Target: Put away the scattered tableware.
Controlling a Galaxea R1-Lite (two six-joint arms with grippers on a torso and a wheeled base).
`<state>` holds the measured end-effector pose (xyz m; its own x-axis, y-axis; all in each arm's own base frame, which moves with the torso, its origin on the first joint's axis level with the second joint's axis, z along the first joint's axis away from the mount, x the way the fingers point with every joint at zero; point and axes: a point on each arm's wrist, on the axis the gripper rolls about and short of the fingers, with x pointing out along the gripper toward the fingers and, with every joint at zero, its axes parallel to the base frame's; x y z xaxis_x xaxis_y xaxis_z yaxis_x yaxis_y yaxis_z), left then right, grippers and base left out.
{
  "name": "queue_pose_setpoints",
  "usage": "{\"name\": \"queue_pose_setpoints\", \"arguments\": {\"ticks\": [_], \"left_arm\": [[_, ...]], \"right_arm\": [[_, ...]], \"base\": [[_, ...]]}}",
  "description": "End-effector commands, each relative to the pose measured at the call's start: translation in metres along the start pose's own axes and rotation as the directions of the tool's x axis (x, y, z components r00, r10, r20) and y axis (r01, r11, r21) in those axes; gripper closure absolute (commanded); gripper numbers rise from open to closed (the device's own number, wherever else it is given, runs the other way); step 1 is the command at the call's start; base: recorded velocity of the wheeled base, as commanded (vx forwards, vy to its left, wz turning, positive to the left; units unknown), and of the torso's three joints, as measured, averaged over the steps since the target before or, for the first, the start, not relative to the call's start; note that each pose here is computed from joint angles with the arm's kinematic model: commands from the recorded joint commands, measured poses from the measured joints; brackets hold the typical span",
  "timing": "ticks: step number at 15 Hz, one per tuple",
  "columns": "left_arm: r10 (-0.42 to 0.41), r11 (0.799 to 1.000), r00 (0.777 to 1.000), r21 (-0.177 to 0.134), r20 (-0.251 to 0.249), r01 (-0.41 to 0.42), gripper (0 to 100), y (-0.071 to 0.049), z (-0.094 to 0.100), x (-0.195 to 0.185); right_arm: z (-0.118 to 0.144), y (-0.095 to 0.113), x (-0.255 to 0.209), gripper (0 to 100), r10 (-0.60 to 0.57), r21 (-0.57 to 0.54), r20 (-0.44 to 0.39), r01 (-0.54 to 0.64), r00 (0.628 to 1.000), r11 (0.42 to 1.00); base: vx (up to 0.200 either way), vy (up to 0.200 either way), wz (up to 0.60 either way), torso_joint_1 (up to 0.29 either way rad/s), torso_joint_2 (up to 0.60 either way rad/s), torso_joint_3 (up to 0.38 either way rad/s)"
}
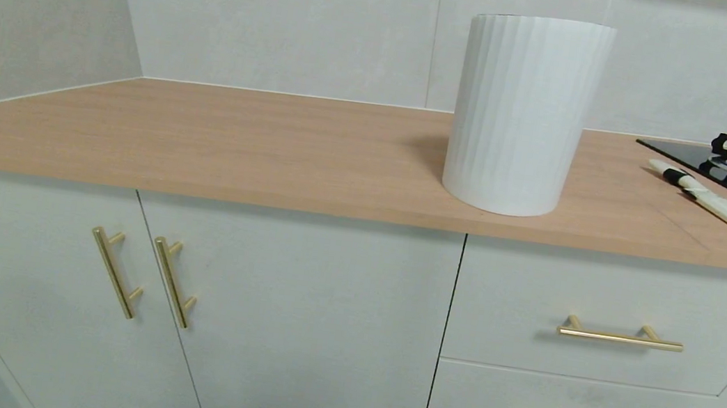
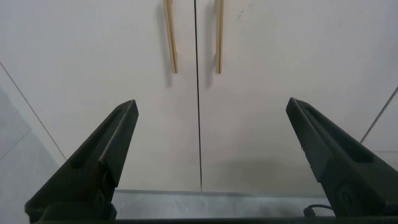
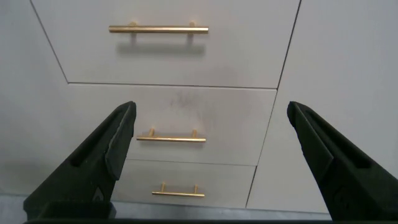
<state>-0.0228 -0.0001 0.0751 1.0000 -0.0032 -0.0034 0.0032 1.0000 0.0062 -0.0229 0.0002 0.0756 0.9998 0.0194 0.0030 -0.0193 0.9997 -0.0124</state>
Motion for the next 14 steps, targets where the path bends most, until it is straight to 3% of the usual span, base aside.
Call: {"name": "queue_pose_setpoints", "arguments": {"ticks": [1, 3, 13, 14], "left_arm": [[0.000, 1.000, 1.000, 0.000, 0.000, 0.000, 0, 0.0000, 0.0001, 0.0000], [0.000, 1.000, 1.000, 0.000, 0.000, 0.000, 0, 0.0000, 0.0001, 0.0000], [0.000, 1.000, 1.000, 0.000, -0.001, 0.000, 0, 0.0000, -0.0001, 0.0000], [0.000, 1.000, 1.000, 0.000, 0.000, 0.000, 0, 0.0000, 0.0001, 0.0000]], "right_arm": [[0.0001, 0.0000, 0.0001, 0, 0.001, 0.000, -0.001, -0.001, 1.000, 1.000], [0.0001, 0.0000, 0.0001, 0, 0.001, -0.001, -0.001, -0.001, 1.000, 1.000], [0.0001, 0.0000, 0.0001, 0, 0.001, -0.001, -0.001, -0.001, 1.000, 1.000], [0.0001, 0.0000, 0.0001, 0, 0.001, -0.001, -0.001, -0.001, 1.000, 1.000]], "base": [[0.000, 0.000, -0.60, 0.002, 0.00, -0.012], [0.000, 0.000, -0.60, 0.000, 0.00, -0.005], [0.000, 0.000, 0.00, 0.000, 0.00, 0.000], [0.000, -0.200, 0.00, 0.002, 0.00, -0.017]]}}
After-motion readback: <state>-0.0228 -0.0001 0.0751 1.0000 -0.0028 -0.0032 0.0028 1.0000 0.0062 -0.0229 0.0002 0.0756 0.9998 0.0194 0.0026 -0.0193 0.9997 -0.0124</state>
